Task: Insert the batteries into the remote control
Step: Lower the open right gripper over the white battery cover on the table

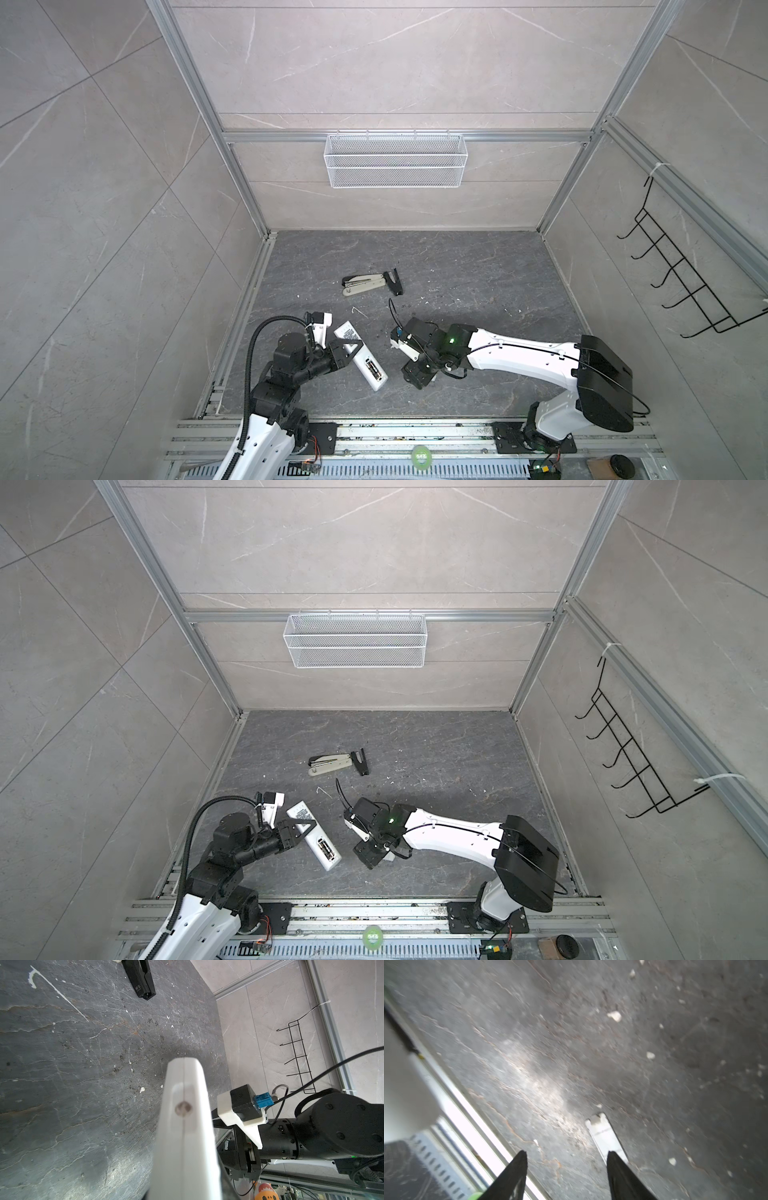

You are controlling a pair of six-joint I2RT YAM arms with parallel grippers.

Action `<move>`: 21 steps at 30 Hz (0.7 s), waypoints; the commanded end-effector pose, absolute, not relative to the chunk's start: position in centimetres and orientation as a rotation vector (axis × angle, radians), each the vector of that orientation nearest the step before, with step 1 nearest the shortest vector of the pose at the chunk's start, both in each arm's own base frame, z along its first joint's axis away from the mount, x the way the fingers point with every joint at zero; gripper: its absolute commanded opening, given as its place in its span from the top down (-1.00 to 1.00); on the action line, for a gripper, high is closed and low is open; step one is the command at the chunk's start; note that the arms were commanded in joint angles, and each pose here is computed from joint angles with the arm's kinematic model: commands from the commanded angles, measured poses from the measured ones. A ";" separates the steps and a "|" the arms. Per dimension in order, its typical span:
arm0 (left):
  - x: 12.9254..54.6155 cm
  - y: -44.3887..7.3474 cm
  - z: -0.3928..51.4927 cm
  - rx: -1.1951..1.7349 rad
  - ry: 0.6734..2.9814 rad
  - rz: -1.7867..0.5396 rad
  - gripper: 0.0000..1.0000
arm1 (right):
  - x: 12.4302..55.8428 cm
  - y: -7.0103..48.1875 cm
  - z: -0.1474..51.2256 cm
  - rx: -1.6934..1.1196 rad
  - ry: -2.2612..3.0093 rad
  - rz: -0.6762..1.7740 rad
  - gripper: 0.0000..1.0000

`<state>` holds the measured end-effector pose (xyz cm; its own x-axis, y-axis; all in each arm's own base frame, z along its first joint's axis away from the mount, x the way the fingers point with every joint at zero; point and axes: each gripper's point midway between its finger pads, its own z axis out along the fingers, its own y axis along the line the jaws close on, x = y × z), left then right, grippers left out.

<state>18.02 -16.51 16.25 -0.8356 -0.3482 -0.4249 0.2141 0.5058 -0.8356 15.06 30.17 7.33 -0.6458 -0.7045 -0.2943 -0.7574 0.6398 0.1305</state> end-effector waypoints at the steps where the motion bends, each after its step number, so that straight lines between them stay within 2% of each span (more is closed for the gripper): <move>1: 18.0 -17.1 19.4 0.000 2.089 -1.364 1.00 | 14.3 27.2 5.5 -1.239 2.709 0.205 -0.31; 6: 17.9 -17.0 19.5 -0.002 2.086 -1.361 1.00 | 14.6 27.4 4.5 -1.232 2.719 0.200 -0.37; 21: 17.9 -17.1 19.5 -0.001 2.085 -1.362 1.00 | 15.9 27.6 2.4 -1.246 2.730 0.182 -0.35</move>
